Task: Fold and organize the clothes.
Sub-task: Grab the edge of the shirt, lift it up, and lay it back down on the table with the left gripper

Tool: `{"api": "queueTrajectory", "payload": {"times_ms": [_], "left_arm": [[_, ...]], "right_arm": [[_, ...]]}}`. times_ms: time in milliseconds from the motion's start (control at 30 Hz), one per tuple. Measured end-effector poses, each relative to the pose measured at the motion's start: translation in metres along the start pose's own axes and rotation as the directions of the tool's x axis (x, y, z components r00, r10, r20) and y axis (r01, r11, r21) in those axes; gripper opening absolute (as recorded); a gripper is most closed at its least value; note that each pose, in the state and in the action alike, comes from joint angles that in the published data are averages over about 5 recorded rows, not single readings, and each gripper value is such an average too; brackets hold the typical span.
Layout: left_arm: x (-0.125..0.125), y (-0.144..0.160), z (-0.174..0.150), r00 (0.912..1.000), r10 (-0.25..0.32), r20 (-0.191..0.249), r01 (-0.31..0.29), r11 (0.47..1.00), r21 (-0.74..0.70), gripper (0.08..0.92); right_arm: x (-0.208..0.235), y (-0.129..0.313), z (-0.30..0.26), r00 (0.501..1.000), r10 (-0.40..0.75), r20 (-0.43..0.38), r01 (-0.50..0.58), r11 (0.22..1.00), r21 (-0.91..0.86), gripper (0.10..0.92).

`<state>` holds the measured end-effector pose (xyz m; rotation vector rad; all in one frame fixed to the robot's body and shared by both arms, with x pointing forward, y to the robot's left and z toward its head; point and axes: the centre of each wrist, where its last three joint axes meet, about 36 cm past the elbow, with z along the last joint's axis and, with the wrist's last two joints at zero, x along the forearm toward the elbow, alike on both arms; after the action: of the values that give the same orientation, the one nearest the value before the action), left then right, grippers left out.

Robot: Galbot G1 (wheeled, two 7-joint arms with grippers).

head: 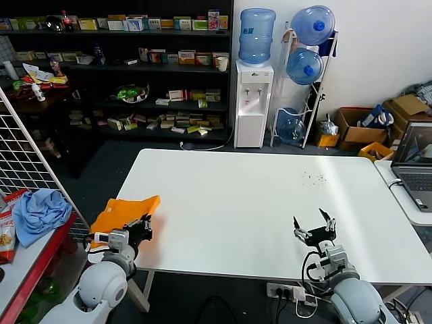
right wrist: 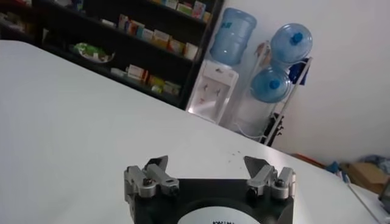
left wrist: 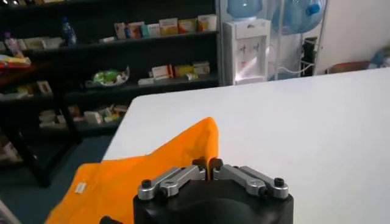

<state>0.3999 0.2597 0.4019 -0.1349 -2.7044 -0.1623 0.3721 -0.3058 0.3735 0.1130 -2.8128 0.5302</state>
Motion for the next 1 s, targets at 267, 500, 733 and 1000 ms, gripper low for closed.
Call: {"api": "queueTrajectory", "payload": {"times_ms": [267,500,733,1000], "left_arm": [[-0.021,-0.056,0.005,0.9988,0.034,0.035,-0.037,0.994,0.102,0.113],[-0.040,-0.108,0.003,0.9964,0.058,0.062,-0.068,0.981,0.184,0.113],[-0.056,-0.161,-0.001,0.9916,0.095,0.088,-0.116,0.956,0.271,0.113],[-0.064,-0.215,-0.006,0.9793,0.152,0.134,-0.191,0.910,0.369,0.113]], "right_arm": [[0.001,-0.002,0.005,1.000,0.006,-0.007,-0.006,1.000,0.011,0.823],[-0.002,-0.005,0.007,1.000,0.014,-0.010,-0.014,1.000,0.014,0.823],[-0.006,-0.010,0.009,1.000,0.025,-0.016,-0.025,1.000,0.014,0.823],[-0.010,-0.018,0.009,0.999,0.047,-0.026,-0.046,0.999,0.017,0.823]]}}
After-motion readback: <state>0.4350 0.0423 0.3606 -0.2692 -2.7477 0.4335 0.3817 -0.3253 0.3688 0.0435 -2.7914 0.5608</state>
